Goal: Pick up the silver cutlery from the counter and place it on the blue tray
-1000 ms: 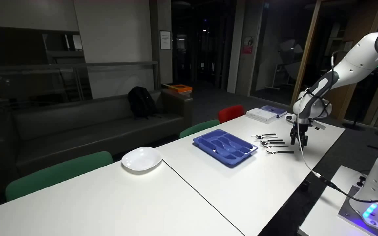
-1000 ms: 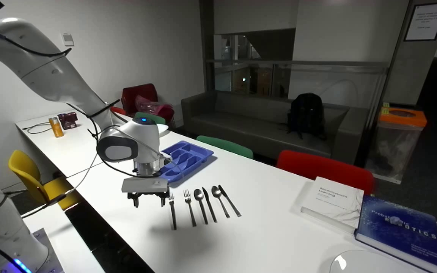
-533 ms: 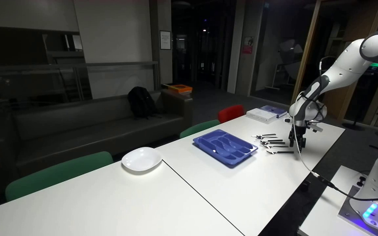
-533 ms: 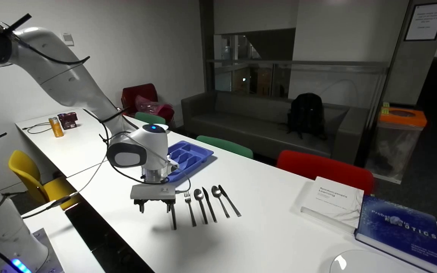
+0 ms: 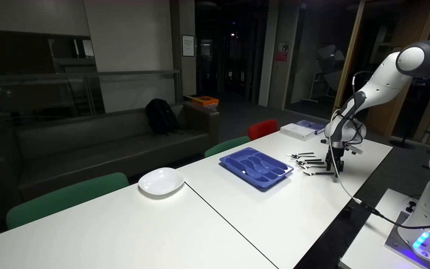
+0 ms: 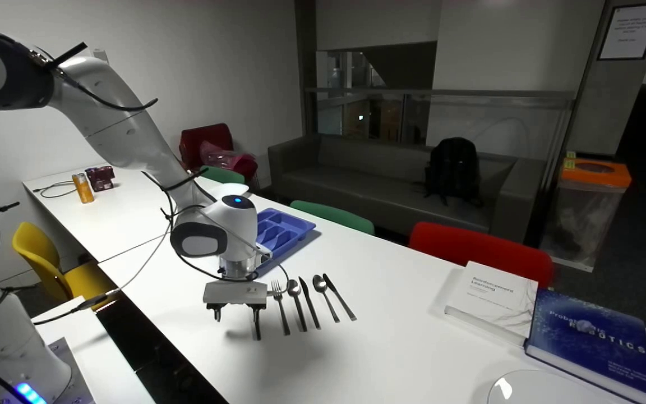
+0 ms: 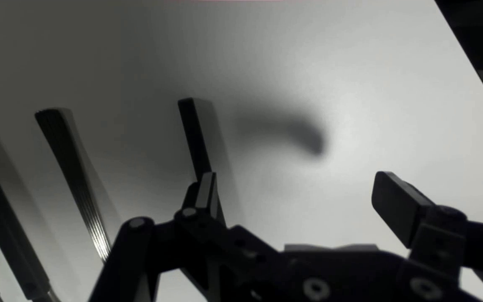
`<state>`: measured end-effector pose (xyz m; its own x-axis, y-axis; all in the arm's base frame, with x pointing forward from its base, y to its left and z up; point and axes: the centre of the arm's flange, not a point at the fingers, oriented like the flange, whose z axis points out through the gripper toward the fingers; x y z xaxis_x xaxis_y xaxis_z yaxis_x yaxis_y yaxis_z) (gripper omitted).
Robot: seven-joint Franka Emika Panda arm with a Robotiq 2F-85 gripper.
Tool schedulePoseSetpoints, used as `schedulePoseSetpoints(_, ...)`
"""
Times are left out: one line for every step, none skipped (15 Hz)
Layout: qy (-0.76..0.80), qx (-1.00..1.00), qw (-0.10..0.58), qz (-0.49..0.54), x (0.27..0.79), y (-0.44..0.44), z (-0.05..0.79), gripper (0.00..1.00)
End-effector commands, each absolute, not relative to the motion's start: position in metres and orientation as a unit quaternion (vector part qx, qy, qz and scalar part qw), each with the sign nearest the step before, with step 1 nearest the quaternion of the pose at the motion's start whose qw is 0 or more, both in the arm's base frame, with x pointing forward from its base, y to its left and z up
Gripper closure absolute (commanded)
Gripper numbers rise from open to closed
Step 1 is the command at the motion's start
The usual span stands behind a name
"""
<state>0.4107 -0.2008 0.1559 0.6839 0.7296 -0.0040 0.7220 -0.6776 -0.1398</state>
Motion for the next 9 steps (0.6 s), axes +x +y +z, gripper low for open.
schedulePoseSetpoints(-0.396, -0.916, 0.064, 0.03, 0.4107, -0.2015, 0.1553, 0.0)
schedulePoseSetpoints(-0.395, -0.916, 0.064, 0.03, 0.4105, -0.2022, 0.1553, 0.0)
schedulePoseSetpoints(-0.394, -0.916, 0.064, 0.029, 0.4104, -0.2028, 0.1554, 0.0)
schedulePoseSetpoints(-0.394, -0.916, 0.064, 0.029, 0.4103, -0.2031, 0.1554, 0.0)
schedulePoseSetpoints(-0.394, -0.916, 0.064, 0.029, 0.4103, -0.2032, 0.1554, 0.0)
schedulePoseSetpoints(-0.394, -0.916, 0.064, 0.029, 0.4104, -0.2031, 0.1554, 0.0)
schedulePoseSetpoints(-0.394, -0.916, 0.064, 0.029, 0.4105, -0.2029, 0.1554, 0.0)
schedulePoseSetpoints(-0.394, -0.916, 0.064, 0.029, 0.4105, -0.2028, 0.1554, 0.0)
schedulePoseSetpoints(-0.394, -0.916, 0.064, 0.029, 0.4106, -0.2028, 0.1554, 0.0)
